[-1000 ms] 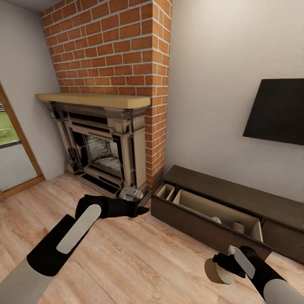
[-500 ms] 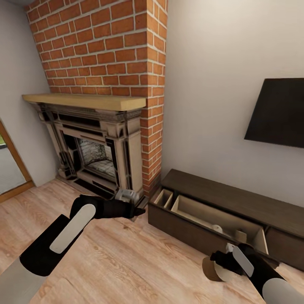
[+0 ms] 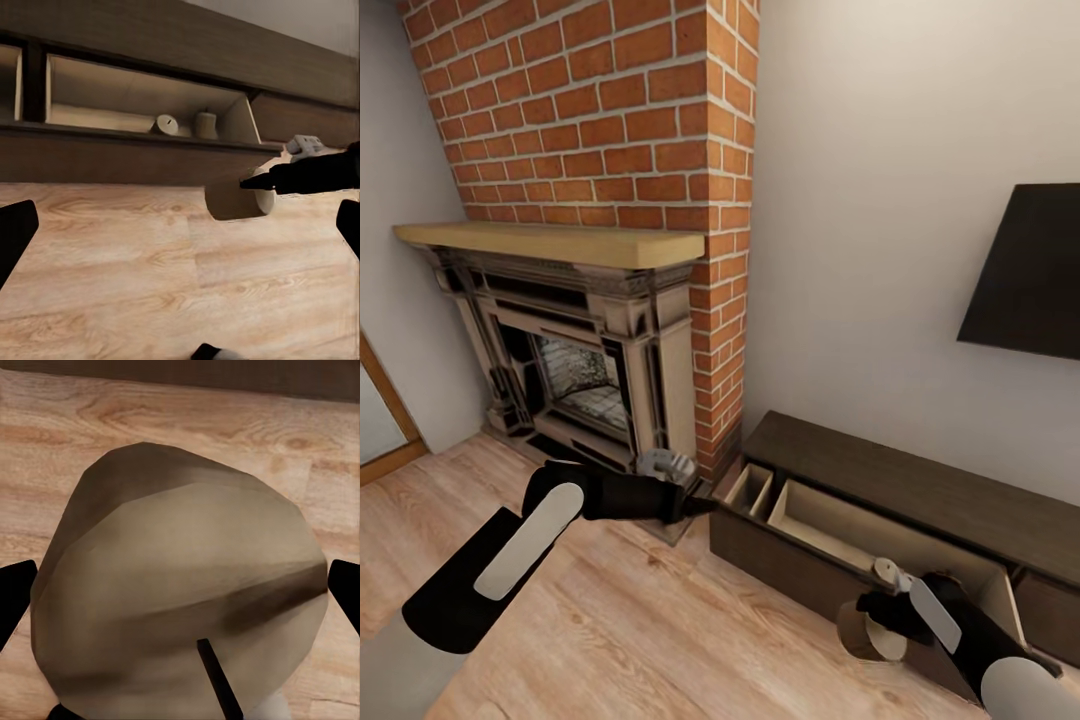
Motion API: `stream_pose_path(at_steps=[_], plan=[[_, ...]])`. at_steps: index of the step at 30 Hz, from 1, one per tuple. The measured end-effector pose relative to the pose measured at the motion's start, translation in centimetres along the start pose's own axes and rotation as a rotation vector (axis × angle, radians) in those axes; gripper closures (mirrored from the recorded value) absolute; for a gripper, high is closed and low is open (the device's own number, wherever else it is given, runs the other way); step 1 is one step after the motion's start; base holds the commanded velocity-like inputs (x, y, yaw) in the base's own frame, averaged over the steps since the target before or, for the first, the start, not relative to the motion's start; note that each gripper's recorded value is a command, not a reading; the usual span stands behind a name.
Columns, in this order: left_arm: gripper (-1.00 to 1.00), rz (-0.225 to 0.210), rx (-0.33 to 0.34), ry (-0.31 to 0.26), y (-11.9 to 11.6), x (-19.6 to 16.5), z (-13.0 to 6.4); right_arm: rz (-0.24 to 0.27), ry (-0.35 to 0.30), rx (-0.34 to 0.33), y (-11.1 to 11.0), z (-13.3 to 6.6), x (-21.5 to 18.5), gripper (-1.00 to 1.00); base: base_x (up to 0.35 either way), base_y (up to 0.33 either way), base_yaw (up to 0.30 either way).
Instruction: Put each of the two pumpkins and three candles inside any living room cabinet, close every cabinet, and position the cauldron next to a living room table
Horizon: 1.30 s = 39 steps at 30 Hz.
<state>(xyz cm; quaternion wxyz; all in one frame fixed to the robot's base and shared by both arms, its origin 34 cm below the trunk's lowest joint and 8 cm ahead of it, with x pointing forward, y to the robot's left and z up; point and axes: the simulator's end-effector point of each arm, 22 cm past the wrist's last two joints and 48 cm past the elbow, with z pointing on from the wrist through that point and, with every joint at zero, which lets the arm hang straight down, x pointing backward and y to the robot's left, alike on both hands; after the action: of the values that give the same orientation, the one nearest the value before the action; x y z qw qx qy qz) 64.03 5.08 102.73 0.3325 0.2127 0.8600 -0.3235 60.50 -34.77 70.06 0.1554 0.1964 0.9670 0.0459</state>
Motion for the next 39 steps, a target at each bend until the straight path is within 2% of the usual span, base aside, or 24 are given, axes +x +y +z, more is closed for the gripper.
stream_pose_path(at_steps=[2, 8, 11, 17, 22, 28, 33, 39], plan=[[-1.00, 0.000, 0.028, 0.003, -0.3, 0.1, -0.3, -0.004, -0.013, -0.007, 0.4, -0.3, -0.6, 1.00, 0.277, 0.000, 0.000], [-1.00, -0.001, 0.048, 0.005, -0.6, 0.2, -0.4, -0.028, -0.067, -0.040, 2.0, -1.3, -2.6, 1.00, 0.277, 0.000, 0.000], [-1.00, -0.002, 0.077, 0.006, -1.1, 0.2, -0.5, -0.049, -0.134, -0.085, 4.2, -3.0, -5.0, 1.00, 0.276, 0.000, 0.000], [-1.00, -0.003, 0.109, 0.010, -1.5, 0.4, -0.8, -0.078, -0.168, -0.112, 5.5, -4.5, -6.3, 1.00, 0.250, 0.000, 0.000], [-1.00, -0.004, 0.118, 0.011, -1.6, 0.5, -0.9, -0.078, -0.174, -0.115, 5.6, -4.8, -6.6, 1.00, 0.230, 0.000, 0.000], [-1.00, -0.006, 0.153, 0.012, -2.3, 0.5, -1.0, -0.007, -0.192, -0.114, 4.4, -5.2, -7.7, 1.00, 0.122, -0.066, 0.000], [-1.00, -0.006, 0.161, 0.012, -2.5, 0.5, -1.1, 0.012, -0.187, -0.108, 3.7, -5.3, -7.8, 1.00, 0.022, -0.060, 0.000], [-1.00, -0.007, 0.164, 0.012, -2.5, 0.5, -1.1, 0.022, -0.179, -0.042, 2.3, -5.1, -7.6, 1.00, 0.002, -0.013, 0.000]])
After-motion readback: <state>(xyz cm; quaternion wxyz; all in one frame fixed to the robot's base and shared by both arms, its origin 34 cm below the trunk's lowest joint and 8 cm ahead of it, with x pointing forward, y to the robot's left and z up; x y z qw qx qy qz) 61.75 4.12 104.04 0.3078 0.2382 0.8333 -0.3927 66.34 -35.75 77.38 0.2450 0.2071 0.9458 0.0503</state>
